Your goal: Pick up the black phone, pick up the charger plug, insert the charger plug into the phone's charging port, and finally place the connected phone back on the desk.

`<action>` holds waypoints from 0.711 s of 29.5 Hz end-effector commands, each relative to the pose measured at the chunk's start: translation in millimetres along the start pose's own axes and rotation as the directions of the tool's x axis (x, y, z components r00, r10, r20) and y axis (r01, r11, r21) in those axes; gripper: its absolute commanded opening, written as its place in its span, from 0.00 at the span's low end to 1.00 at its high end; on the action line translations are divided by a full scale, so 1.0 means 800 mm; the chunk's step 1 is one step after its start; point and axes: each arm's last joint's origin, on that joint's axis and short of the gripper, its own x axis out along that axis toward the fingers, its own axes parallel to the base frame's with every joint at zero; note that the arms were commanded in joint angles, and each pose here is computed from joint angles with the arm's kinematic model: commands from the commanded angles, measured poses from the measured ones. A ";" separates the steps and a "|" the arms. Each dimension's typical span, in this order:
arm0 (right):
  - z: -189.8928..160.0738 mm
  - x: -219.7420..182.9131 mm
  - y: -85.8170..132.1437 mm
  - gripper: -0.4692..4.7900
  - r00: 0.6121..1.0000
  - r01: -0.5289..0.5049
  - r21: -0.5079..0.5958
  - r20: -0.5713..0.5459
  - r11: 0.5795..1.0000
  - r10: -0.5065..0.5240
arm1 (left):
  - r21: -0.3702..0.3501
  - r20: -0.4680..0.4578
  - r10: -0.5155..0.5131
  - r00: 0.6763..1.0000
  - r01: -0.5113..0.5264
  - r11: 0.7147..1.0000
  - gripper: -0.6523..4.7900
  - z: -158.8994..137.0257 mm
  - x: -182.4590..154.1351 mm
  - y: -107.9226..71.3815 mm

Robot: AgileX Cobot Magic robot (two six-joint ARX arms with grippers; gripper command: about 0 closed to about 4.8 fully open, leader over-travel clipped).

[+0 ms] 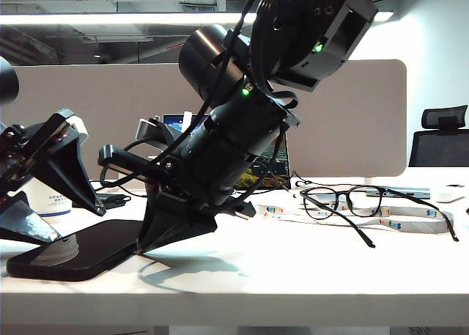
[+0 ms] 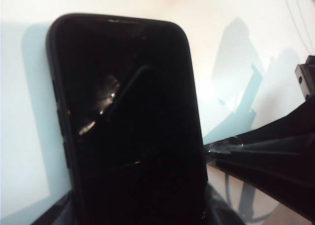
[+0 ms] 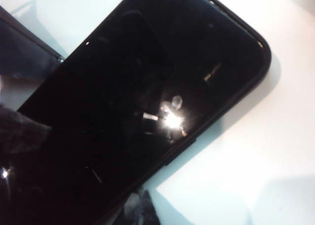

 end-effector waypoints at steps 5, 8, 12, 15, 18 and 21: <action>0.001 0.003 0.003 0.08 1.000 -0.029 -0.004 0.007 1.000 0.029 | -0.057 -0.074 -0.048 0.996 0.044 0.997 0.75 -0.013 0.007 0.000; 0.003 0.003 0.004 0.08 0.999 -0.033 -0.006 0.014 0.999 0.033 | -0.063 -0.079 -0.089 0.993 0.084 0.994 0.75 -0.013 0.008 -0.002; 0.006 0.003 0.005 0.08 0.998 -0.042 -0.014 0.038 0.999 0.043 | -0.054 -0.089 -0.111 0.990 0.106 0.993 0.75 -0.014 0.012 -0.007; 0.007 0.003 0.006 0.08 0.998 -0.051 -0.016 0.041 0.999 0.051 | -0.044 -0.101 -0.117 0.988 0.113 0.993 0.75 -0.015 0.015 -0.011; 0.007 0.003 0.006 0.08 0.998 -0.054 -0.016 0.040 0.998 0.055 | -0.032 -0.110 -0.123 0.986 0.120 0.992 0.75 -0.015 0.018 -0.015; 0.007 0.003 0.006 0.08 0.998 -0.054 -0.020 0.040 0.998 0.055 | -0.019 -0.116 -0.124 0.986 0.122 0.992 0.73 -0.015 0.021 -0.019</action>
